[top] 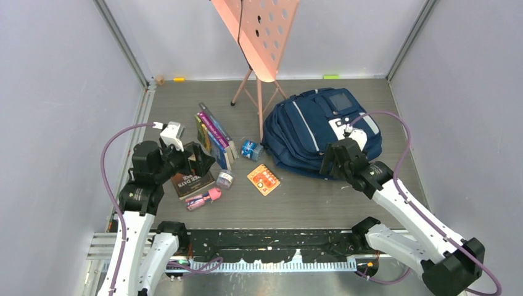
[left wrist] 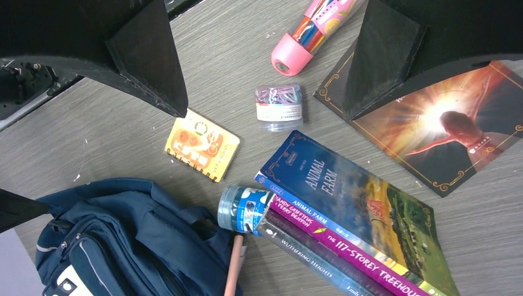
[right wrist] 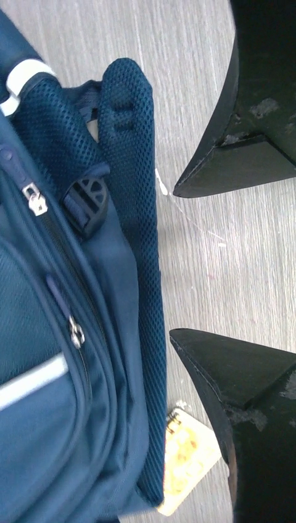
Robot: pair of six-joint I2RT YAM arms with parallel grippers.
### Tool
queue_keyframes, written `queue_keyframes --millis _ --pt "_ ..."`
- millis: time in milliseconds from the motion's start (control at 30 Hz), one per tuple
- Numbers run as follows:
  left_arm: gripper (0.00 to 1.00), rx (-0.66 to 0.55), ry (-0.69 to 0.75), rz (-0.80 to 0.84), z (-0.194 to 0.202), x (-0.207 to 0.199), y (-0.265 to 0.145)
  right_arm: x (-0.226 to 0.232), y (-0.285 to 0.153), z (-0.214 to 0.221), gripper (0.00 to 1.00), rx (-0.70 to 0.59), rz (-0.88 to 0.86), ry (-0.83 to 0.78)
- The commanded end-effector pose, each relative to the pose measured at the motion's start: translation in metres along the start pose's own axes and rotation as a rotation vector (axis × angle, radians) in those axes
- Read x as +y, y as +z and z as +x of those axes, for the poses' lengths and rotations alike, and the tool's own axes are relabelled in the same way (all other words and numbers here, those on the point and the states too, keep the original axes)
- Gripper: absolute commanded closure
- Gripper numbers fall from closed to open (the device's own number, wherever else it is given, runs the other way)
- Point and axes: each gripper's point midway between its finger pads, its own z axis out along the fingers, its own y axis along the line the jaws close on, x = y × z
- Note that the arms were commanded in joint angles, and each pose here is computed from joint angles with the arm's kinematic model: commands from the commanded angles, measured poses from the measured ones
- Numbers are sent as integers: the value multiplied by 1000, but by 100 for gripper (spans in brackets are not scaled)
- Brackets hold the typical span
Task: Pack the student bag
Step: Adjust the student bag at the center of the board, then unzip the student bag at the center of the board.
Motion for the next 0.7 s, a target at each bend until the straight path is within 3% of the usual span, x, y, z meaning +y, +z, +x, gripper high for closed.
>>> queue_keyframes --millis 0,233,400,667 --pt "0 -74 12 -27 -24 0 -5 -8 13 0 17 41 -6 89" --pt "0 -37 15 -4 -17 0 1 -12 34 -3 13 -21 -47 315" --pt "0 -22 7 103 -12 -17 4 -15 55 -3 13 -88 -28 411" --pt "0 -9 6 134 -8 -21 5 -1 74 -15 17 -157 -92 572"
